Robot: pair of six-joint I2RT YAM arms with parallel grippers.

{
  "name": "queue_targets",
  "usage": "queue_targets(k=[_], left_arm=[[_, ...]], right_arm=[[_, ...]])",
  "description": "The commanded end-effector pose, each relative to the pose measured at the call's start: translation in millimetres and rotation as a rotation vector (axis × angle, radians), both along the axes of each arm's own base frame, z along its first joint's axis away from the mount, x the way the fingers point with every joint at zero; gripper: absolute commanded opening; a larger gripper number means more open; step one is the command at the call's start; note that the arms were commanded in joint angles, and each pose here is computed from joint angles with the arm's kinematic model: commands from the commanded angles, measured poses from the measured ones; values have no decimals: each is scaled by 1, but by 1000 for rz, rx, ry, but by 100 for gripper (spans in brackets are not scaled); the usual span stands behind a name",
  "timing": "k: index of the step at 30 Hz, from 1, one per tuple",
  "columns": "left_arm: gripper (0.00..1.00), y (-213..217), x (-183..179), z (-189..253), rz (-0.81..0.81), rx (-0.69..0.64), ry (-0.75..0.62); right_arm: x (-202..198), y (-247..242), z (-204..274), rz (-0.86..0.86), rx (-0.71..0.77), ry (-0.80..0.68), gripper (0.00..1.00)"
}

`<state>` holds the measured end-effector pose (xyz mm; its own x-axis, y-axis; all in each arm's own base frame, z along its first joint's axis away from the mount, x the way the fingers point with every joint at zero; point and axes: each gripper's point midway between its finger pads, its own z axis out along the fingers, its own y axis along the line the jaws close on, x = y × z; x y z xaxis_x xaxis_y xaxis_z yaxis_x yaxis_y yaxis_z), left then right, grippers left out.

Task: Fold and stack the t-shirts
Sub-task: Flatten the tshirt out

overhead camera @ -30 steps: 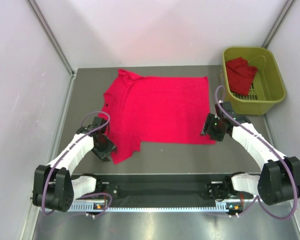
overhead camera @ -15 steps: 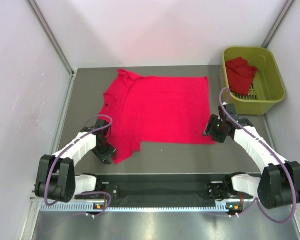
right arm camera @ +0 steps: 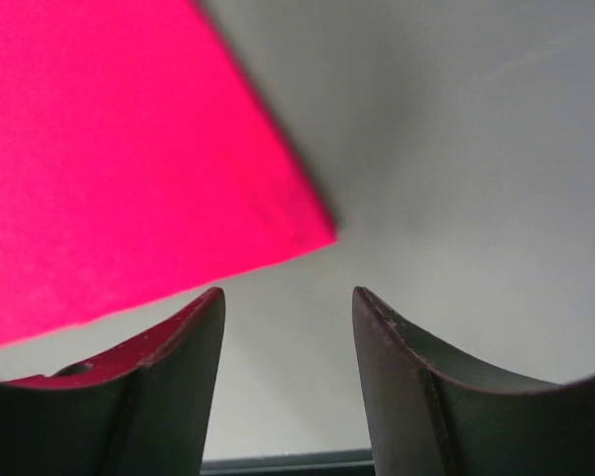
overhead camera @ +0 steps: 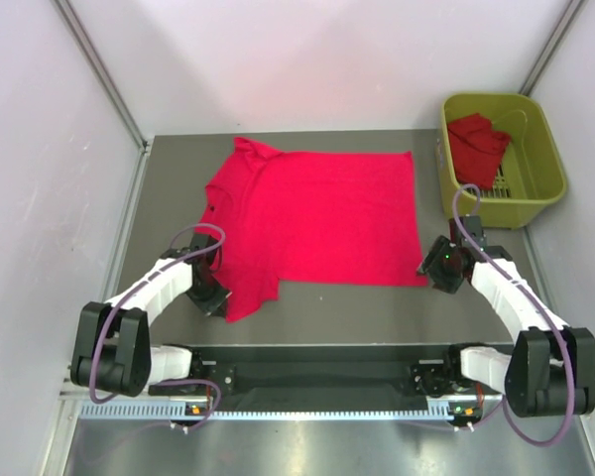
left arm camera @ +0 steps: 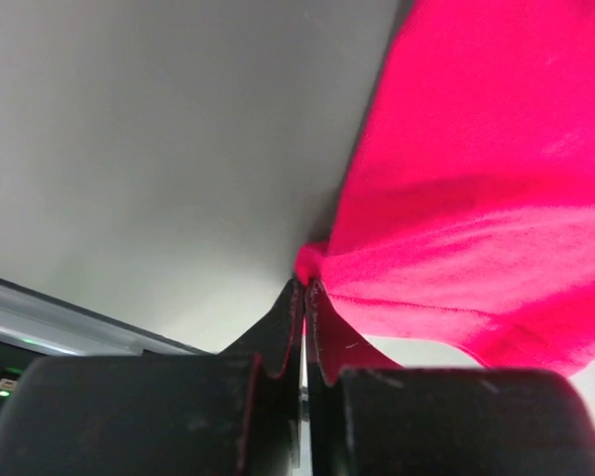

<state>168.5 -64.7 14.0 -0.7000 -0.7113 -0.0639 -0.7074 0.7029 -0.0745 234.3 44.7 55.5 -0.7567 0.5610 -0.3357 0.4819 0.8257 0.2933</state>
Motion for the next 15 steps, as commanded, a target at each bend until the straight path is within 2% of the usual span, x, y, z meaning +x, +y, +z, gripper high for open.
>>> queue_targets(k=[1, 5, 9, 15], left_arm=[[0, 5, 13, 16, -23, 31, -60], [0, 1, 18, 27, -37, 5, -113], [0, -3, 21, 31, -58, -14, -122], [0, -5, 29, 40, -68, -23, -164]], right_arm=[[11, -18, -2, -76, 11, -33, 53], [16, -18, -9, -65, 49, -26, 47], [20, -7, -14, -61, 116, -26, 46], [9, -7, -22, -116, 128, -10, 46]])
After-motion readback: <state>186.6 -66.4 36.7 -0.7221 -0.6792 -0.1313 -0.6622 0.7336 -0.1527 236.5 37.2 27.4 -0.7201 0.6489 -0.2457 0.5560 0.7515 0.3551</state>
